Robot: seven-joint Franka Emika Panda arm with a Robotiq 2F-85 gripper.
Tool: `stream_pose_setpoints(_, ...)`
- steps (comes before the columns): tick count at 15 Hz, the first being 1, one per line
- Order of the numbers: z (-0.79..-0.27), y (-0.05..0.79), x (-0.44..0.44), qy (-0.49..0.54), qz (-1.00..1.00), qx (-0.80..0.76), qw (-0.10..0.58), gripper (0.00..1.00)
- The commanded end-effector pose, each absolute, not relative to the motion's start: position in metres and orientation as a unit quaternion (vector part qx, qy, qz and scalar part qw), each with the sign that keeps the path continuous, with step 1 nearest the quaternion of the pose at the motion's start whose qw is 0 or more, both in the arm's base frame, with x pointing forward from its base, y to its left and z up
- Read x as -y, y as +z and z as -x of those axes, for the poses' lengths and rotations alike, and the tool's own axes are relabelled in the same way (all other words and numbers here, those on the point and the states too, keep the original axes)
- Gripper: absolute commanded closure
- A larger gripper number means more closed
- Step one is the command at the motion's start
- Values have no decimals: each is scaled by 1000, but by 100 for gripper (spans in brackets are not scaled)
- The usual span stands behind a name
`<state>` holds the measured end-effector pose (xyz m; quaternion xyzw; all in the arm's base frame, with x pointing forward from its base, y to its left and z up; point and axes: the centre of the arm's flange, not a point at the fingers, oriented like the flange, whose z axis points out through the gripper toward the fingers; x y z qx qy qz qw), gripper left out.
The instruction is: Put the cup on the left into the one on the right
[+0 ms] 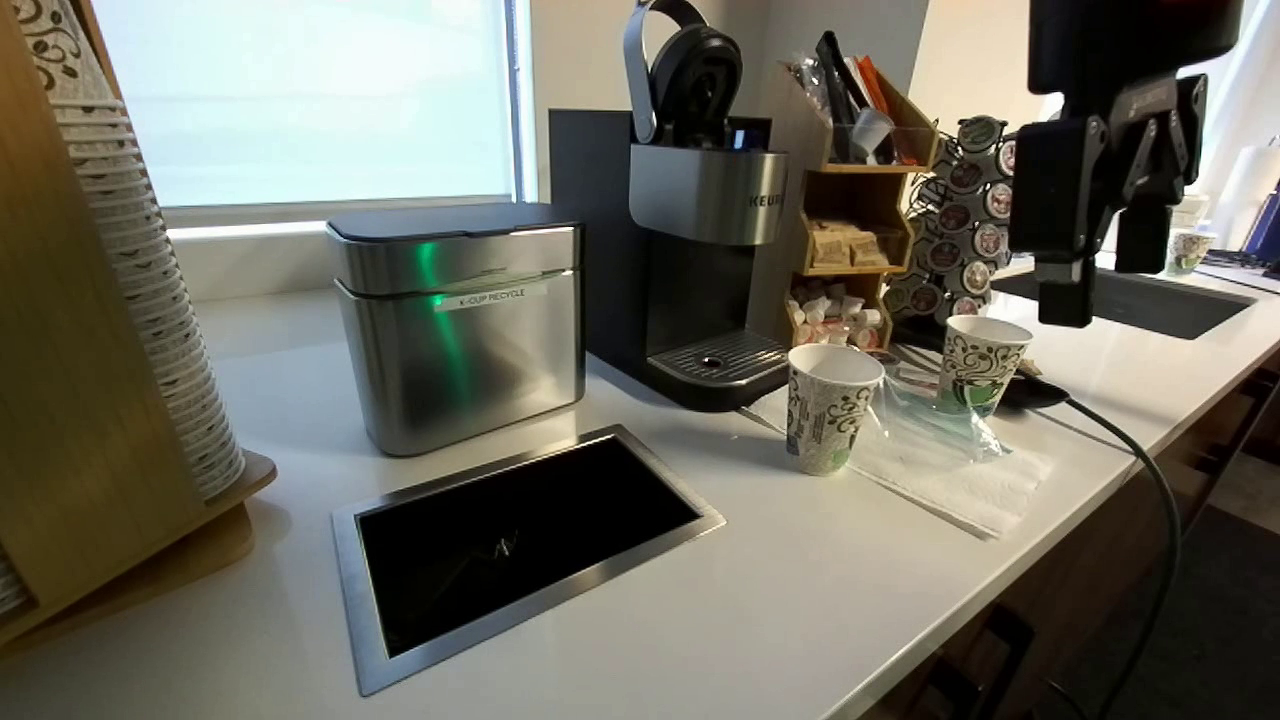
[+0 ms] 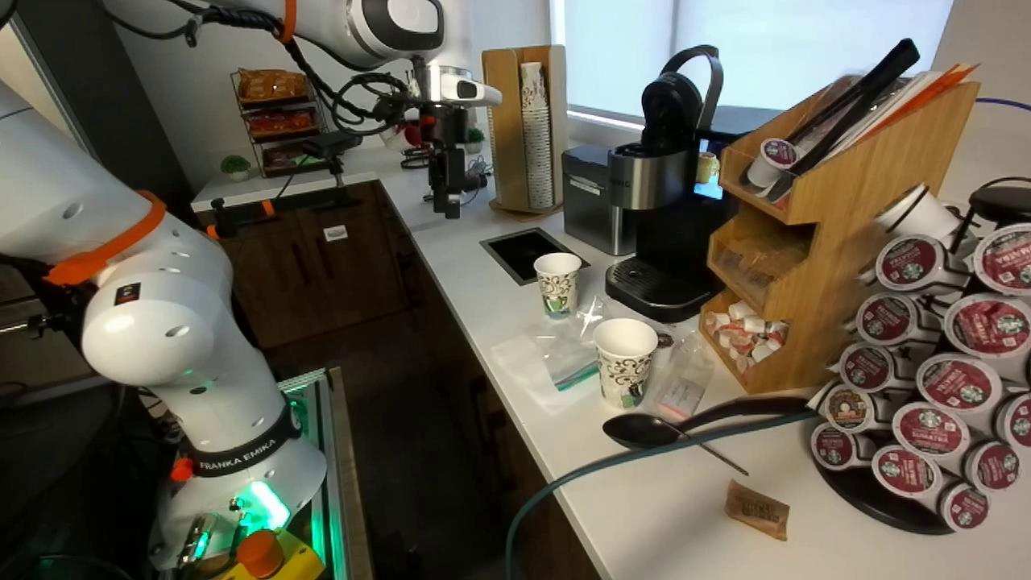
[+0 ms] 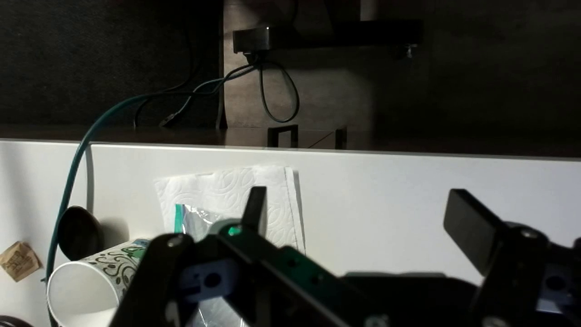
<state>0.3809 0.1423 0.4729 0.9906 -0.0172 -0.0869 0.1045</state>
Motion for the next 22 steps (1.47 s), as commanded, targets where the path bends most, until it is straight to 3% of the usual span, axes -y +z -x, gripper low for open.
stream_pose_setpoints(1, -392, 466, -139, -79, -991, 48, 100, 0)
stream_pose_setpoints(9, -457, 440, -107, -6, -969, 245, 43, 0)
stream_pose_setpoints(17, -453, 440, -101, -11, -970, 236, 49, 0)
stream_pose_setpoints(22, -464, 435, -77, 21, -954, 299, -10, 0)
